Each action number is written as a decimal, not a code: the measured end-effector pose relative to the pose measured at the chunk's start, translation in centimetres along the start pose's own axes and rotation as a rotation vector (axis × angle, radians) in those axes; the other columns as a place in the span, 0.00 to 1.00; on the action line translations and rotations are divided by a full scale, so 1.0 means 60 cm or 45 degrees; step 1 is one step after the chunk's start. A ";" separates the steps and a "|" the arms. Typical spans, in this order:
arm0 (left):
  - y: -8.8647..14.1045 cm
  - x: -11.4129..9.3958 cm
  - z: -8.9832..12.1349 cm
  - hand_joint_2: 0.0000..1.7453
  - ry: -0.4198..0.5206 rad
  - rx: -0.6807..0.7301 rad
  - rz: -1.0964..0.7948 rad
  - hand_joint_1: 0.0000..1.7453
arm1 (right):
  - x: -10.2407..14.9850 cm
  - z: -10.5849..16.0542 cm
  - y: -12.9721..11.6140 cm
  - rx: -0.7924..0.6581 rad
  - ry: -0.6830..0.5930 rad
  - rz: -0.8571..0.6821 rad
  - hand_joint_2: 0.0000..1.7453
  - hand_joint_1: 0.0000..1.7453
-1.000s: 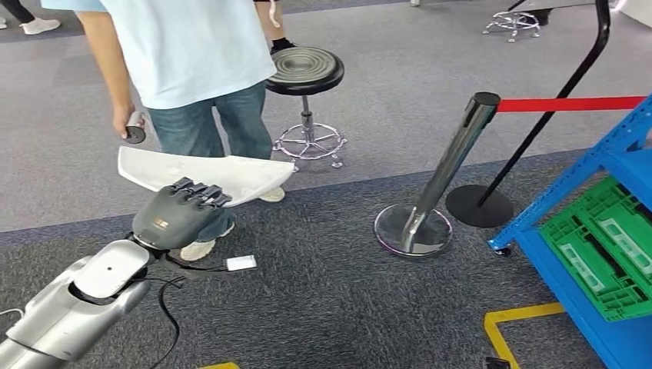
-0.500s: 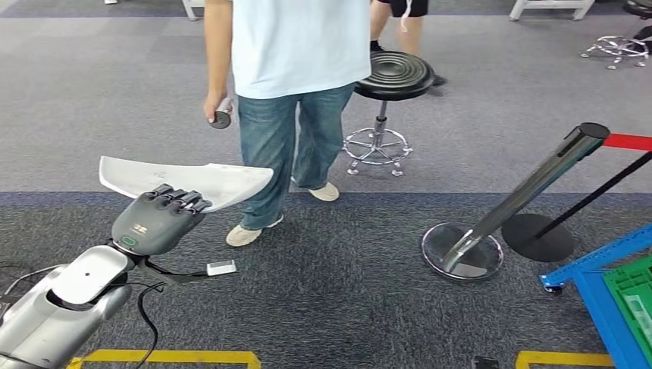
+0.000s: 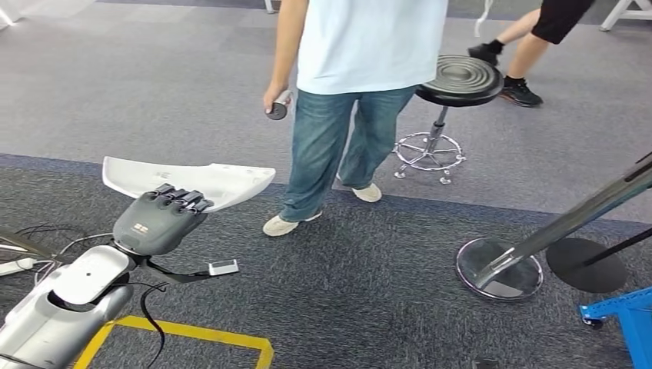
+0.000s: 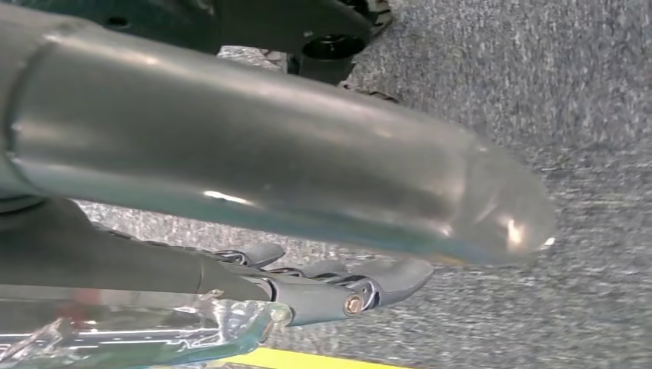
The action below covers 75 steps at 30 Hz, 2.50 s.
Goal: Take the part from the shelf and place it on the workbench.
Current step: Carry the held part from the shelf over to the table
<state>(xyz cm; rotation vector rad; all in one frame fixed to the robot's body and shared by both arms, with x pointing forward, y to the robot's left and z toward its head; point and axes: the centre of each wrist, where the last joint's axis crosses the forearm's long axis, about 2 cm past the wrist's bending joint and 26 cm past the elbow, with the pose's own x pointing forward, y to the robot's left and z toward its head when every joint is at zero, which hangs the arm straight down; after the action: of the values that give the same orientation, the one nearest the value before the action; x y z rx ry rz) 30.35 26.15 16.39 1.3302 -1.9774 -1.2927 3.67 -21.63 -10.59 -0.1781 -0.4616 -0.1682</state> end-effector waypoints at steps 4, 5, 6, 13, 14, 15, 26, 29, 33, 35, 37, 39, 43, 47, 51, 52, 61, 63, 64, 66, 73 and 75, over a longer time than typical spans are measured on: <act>0.002 0.002 -0.003 1.00 -0.006 0.008 0.001 1.00 | 0.001 -0.001 -0.002 -0.003 -0.003 0.001 0.00 0.00; 0.002 0.002 -0.003 1.00 -0.007 0.009 0.001 1.00 | 0.001 -0.001 -0.002 -0.003 -0.005 0.001 0.00 0.00; 0.003 0.002 -0.004 1.00 -0.009 0.012 0.000 1.00 | 0.002 -0.002 -0.002 -0.003 -0.006 0.001 0.00 0.00; 0.005 0.007 -0.010 1.00 -0.015 0.024 0.007 1.00 | -0.003 0.000 -0.003 -0.006 0.003 0.000 0.00 0.00; 0.005 0.008 -0.011 1.00 -0.013 0.025 0.007 1.00 | -0.003 0.000 -0.003 -0.006 0.002 -0.001 0.00 0.00; 0.005 0.009 -0.012 1.00 -0.010 0.027 0.008 1.00 | -0.002 0.000 -0.003 -0.006 0.002 -0.001 0.00 0.00; 0.009 0.008 -0.020 1.00 -0.011 0.043 0.003 1.00 | -0.005 0.001 -0.003 -0.007 0.005 0.000 0.00 0.00; 0.007 0.010 -0.018 1.00 -0.012 0.039 0.006 1.00 | -0.004 0.001 -0.003 -0.008 0.005 -0.001 0.00 0.00; 0.008 0.011 -0.020 1.00 -0.005 0.042 0.007 1.00 | -0.003 0.000 -0.003 -0.008 0.005 -0.003 0.00 0.00; 0.008 0.011 -0.019 1.00 -0.001 0.041 0.007 1.00 | -0.003 0.000 -0.003 -0.008 0.006 -0.003 0.00 0.00; 0.008 0.012 -0.019 1.00 0.001 0.045 0.008 1.00 | -0.002 0.000 -0.003 -0.008 0.004 -0.004 0.00 0.00; 0.009 0.013 -0.020 1.00 0.001 0.050 0.010 1.00 | -0.003 0.000 -0.003 -0.008 0.005 -0.004 0.00 0.00; 0.007 0.017 -0.019 1.00 -0.003 0.047 0.017 1.00 | -0.008 0.002 -0.004 -0.010 0.014 -0.004 0.00 0.00; 0.008 0.017 -0.019 1.00 -0.003 0.049 0.016 1.00 | -0.007 0.002 -0.003 -0.008 0.012 -0.004 0.00 0.00; 0.008 0.016 -0.019 1.00 0.003 0.050 0.018 1.00 | -0.006 0.002 -0.002 -0.007 0.012 -0.002 0.00 0.00; 0.008 0.016 -0.019 1.00 0.006 0.050 0.018 1.00 | -0.005 0.002 -0.002 -0.006 0.011 -0.001 0.00 0.00; 0.010 0.014 -0.025 1.00 0.039 0.046 0.061 1.00 | -0.007 0.002 -0.002 -0.006 0.014 0.000 0.00 0.00; 0.011 0.013 -0.029 1.00 0.036 0.049 0.069 1.00 | -0.005 0.002 -0.002 -0.005 0.010 -0.001 0.00 0.00; 0.012 0.012 -0.031 1.00 0.032 0.048 0.071 1.00 | -0.005 0.001 -0.002 -0.005 0.009 -0.001 0.00 0.00; 0.012 0.012 -0.031 1.00 0.025 0.043 0.072 1.00 | -0.003 0.001 -0.001 -0.005 0.007 -0.002 0.00 0.00; 0.012 0.016 -0.035 1.00 0.017 0.048 0.078 1.00 | -0.007 0.002 -0.002 -0.006 0.013 -0.006 0.00 0.00; 0.012 0.017 -0.034 1.00 0.015 0.047 0.080 1.00 | -0.007 0.002 -0.002 -0.007 0.013 -0.008 0.00 0.00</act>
<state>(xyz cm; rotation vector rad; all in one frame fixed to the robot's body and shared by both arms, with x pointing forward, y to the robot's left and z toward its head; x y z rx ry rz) 31.08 24.36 17.85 1.2787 -2.0276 -1.2229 3.20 -21.70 -10.65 -0.1809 -0.4519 -0.1760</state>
